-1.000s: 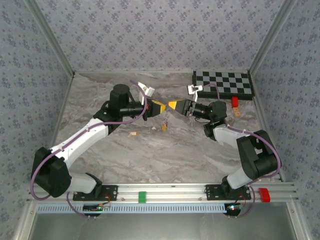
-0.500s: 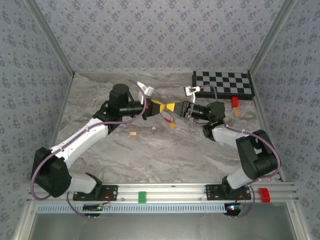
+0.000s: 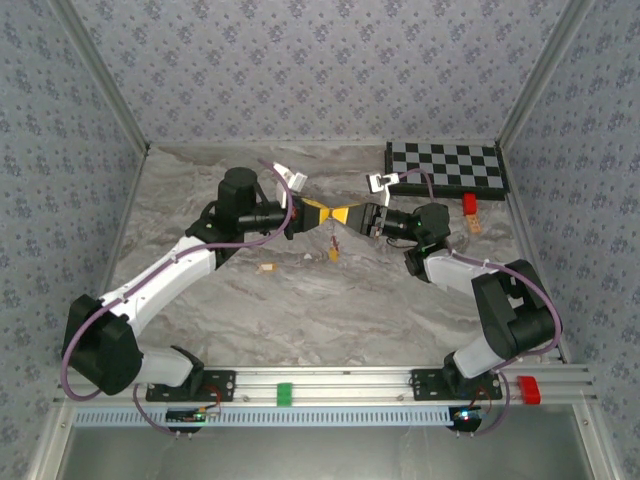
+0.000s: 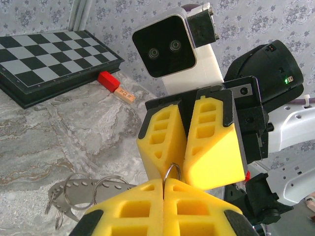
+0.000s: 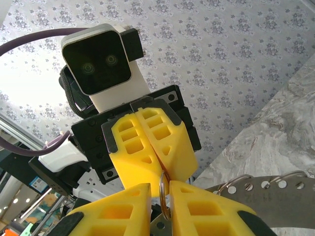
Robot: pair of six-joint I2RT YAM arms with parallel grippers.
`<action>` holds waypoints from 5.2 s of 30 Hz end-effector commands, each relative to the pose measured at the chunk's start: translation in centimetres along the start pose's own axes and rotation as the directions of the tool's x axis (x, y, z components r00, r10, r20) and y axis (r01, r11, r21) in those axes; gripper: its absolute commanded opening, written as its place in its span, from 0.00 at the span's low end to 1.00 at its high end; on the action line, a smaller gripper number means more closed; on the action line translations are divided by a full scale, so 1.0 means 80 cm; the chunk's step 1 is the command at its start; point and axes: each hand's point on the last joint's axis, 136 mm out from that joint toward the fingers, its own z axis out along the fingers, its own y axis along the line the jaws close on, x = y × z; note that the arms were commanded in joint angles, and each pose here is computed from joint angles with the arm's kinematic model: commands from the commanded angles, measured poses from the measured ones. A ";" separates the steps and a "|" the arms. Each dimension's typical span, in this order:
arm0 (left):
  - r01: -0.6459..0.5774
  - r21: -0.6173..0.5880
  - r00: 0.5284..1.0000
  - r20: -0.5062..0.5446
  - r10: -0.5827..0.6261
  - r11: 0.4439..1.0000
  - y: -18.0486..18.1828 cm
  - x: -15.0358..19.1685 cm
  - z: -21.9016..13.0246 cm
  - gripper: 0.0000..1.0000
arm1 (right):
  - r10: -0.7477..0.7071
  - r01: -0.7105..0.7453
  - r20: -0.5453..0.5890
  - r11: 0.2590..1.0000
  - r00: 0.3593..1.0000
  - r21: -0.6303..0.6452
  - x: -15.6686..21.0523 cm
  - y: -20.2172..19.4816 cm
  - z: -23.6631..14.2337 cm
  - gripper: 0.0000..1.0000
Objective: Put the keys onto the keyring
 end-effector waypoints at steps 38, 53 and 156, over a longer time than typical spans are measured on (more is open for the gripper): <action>-0.039 0.033 0.999 0.026 0.038 0.999 -0.014 -0.009 -0.009 0.00 | -0.052 0.052 -0.003 0.998 0.999 0.039 -0.005 -0.010 0.000 0.00; 0.002 -0.009 0.994 0.111 -0.001 1.000 -0.007 -0.029 -0.030 0.35 | -0.095 0.095 -0.009 0.993 0.995 0.068 -0.004 -0.006 -0.001 0.00; 0.257 -0.901 0.747 -0.044 -0.664 0.349 0.276 0.264 -0.130 0.26 | -0.517 0.511 -0.143 0.696 0.844 0.505 0.077 -0.015 -0.065 0.00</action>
